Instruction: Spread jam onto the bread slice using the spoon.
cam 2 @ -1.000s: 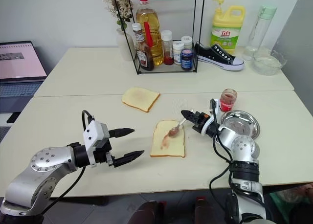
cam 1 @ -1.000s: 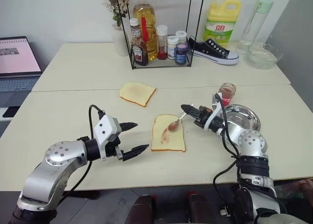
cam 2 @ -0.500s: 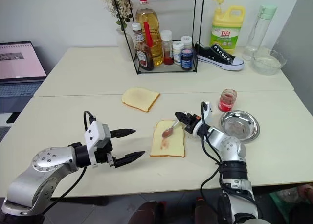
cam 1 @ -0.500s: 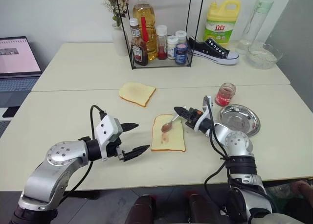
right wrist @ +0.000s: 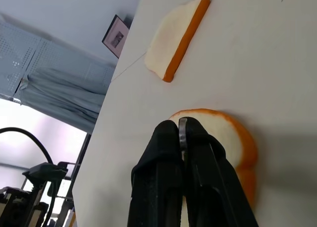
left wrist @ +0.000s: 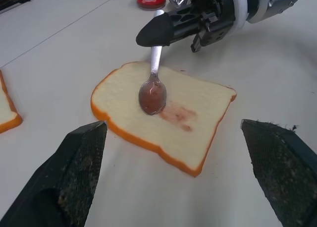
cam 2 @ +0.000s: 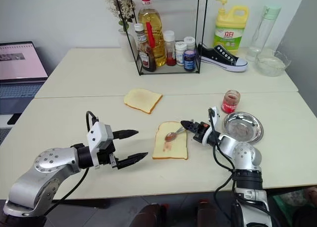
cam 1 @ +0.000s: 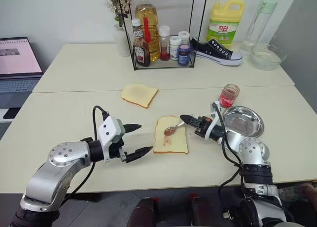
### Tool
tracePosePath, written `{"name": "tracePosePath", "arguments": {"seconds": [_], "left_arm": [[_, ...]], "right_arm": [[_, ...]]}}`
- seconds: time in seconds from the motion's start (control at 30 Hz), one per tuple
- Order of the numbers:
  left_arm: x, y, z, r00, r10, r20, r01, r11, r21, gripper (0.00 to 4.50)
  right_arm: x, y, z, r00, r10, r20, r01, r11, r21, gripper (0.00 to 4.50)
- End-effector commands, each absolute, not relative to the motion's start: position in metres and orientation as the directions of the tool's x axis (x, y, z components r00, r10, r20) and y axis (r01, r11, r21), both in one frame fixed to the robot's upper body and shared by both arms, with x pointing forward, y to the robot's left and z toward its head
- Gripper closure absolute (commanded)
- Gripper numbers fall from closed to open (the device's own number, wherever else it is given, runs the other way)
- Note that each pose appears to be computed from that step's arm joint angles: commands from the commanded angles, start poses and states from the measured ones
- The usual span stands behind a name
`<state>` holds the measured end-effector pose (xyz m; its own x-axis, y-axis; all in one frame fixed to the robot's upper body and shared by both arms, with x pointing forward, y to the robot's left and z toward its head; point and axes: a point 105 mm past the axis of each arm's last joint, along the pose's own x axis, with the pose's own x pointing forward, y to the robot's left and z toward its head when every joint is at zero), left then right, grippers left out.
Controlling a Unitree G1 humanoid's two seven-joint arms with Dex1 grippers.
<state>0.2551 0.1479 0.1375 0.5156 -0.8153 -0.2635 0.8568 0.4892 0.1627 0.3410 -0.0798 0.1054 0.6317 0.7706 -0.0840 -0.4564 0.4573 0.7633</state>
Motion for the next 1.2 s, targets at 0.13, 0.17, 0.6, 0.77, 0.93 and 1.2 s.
{"name": "tracePosePath", "arguments": {"seconds": [0.13,0.17,0.6,0.77,0.93,1.2], "left_arm": [[0.257,0.144,0.145,0.512,-0.826,-0.237,0.858,0.476,0.196,0.00],[0.257,0.144,0.145,0.512,-0.826,-0.236,0.858,0.476,0.196,0.00],[0.256,0.143,0.143,0.519,-0.823,-0.231,0.854,0.484,0.193,0.00],[0.262,0.146,0.149,0.524,-0.821,-0.227,0.850,0.487,0.202,0.00],[0.280,0.149,0.175,0.523,-0.830,-0.194,0.847,0.480,0.230,0.00],[0.284,0.102,0.212,0.331,-0.928,-0.169,0.915,0.271,0.300,0.00]], "right_arm": [[0.334,-0.089,0.115,0.616,0.784,-0.081,-0.477,0.453,0.753,4.48],[0.333,-0.090,0.117,0.612,0.787,-0.078,-0.481,0.449,0.753,4.48],[0.325,-0.093,0.128,0.569,0.821,-0.056,-0.503,0.401,0.765,4.48],[0.333,-0.095,0.154,0.598,0.801,0.023,-0.541,0.382,0.749,4.48],[0.337,-0.103,0.190,0.629,0.771,0.104,-0.591,0.387,0.708,4.48],[0.320,-0.154,0.220,0.760,0.637,0.130,-0.554,0.531,0.641,4.48]]}}
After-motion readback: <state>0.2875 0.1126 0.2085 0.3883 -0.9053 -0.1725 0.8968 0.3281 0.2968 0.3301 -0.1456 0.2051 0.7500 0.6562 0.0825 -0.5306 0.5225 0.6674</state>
